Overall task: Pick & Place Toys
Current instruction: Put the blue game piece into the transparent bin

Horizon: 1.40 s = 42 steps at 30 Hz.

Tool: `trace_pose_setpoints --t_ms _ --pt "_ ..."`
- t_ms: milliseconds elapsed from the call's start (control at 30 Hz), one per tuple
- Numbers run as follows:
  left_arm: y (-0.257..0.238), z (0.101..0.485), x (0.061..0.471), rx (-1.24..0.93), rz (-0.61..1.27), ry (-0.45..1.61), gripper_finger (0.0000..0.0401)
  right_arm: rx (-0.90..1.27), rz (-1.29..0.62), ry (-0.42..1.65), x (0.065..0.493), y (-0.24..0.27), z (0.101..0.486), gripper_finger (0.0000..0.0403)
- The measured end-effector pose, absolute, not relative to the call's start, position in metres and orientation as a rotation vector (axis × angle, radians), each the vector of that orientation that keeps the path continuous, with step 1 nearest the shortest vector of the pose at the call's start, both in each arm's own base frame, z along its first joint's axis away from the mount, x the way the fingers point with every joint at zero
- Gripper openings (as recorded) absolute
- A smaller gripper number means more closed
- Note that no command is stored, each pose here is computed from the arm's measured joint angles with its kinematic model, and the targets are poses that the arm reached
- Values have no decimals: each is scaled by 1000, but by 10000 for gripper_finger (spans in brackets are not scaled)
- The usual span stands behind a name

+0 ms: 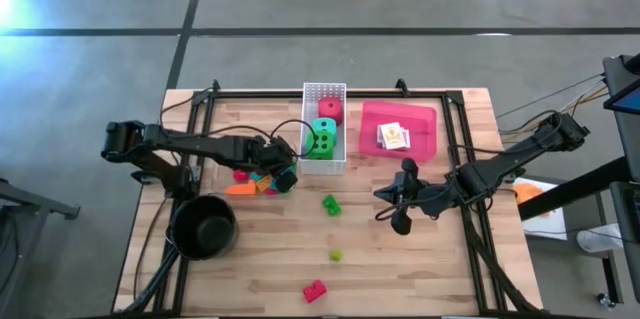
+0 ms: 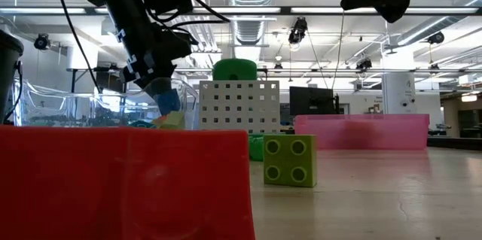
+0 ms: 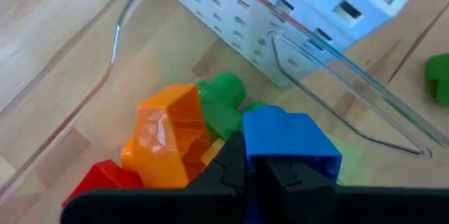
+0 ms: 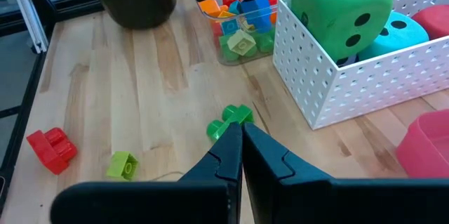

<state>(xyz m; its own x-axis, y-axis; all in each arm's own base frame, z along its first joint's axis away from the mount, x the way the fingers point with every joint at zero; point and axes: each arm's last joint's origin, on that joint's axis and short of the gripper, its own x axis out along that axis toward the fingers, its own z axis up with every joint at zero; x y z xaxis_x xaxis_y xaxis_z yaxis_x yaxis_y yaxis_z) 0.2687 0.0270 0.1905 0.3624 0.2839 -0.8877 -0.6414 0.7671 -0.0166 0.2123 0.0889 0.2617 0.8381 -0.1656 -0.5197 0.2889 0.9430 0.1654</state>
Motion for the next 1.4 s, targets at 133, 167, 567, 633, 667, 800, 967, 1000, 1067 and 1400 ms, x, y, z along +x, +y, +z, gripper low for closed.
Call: trace_pose_setpoints --t_ms 133,167,567,633,667,800,967,1000,1067,1400 --pt "27 191 269 -394 616 1041 8 243 -243 525 212 89 262 8" --pt "27 191 269 -394 616 1041 8 243 -243 525 212 89 262 8" --pt "27 191 269 -395 614 1032 18 242 -243 525 212 89 262 8" --pt "27 190 271 -398 608 1010 34 243 -243 525 212 89 262 8" --pt "27 191 272 -386 600 1004 45 242 -243 525 212 89 262 8" --pt "27 192 274 -407 609 974 85 242 -243 525 212 89 262 8" --pt "26 192 274 -421 617 969 134 242 -243 526 212 89 262 8" --pt "26 192 274 -421 617 970 144 242 -243 526 212 89 262 8" --pt "26 192 273 -421 618 973 161 242 -243 526 212 89 262 8" --pt "25 189 266 -456 670 1038 205 242 -243 525 212 89 262 8"
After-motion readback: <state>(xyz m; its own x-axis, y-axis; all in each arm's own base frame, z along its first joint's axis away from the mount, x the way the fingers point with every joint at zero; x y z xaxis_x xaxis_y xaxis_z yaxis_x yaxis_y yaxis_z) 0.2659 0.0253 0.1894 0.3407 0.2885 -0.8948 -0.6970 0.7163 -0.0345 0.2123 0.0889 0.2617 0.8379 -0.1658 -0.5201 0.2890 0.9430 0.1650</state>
